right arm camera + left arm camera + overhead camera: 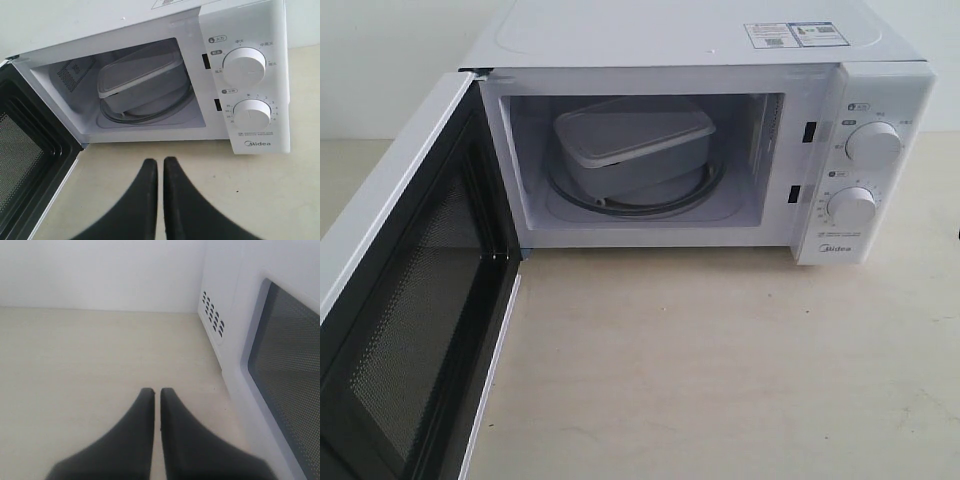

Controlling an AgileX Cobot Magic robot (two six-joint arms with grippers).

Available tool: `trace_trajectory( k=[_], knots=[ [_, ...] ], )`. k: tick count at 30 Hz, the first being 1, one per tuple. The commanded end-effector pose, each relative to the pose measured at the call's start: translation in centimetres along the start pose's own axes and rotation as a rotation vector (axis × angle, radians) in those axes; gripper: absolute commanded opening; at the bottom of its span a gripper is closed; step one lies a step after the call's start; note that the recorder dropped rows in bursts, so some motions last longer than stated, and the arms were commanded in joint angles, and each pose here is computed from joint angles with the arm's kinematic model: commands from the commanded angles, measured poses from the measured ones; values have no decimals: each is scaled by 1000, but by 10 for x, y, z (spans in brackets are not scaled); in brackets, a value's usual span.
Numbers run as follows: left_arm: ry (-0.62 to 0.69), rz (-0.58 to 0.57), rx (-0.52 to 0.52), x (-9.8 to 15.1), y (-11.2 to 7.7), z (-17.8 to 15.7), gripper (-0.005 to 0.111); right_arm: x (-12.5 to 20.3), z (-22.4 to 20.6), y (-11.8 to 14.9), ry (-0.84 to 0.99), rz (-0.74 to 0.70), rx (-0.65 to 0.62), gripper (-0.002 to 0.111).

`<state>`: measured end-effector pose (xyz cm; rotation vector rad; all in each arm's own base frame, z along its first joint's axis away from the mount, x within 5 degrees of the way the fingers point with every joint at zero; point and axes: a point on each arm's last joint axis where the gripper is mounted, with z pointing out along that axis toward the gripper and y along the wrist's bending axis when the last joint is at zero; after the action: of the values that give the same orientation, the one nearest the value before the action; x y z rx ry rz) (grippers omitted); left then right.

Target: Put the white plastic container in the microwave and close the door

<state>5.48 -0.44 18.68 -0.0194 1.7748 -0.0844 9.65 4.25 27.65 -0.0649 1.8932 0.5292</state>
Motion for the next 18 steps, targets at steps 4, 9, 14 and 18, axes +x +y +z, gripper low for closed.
trace_trajectory(
  k=[4, 9, 14, 18],
  knots=[
    [-11, -16, -1, -1, 0, 0, 4, -10, -1, 2, -126, -1, -32, 0],
    [-11, -16, -1, -1, 0, 0, 4, -9, -1, 2, -111, 29, -35, 0],
    [-11, -16, -1, -1, 0, 0, 4, -2, 0, 1, -42, 29, -16, 0],
    [-9, 67, -16, -1, 1, 0, 4, -3, 0, 1, -45, 29, -17, 0]
  ],
)
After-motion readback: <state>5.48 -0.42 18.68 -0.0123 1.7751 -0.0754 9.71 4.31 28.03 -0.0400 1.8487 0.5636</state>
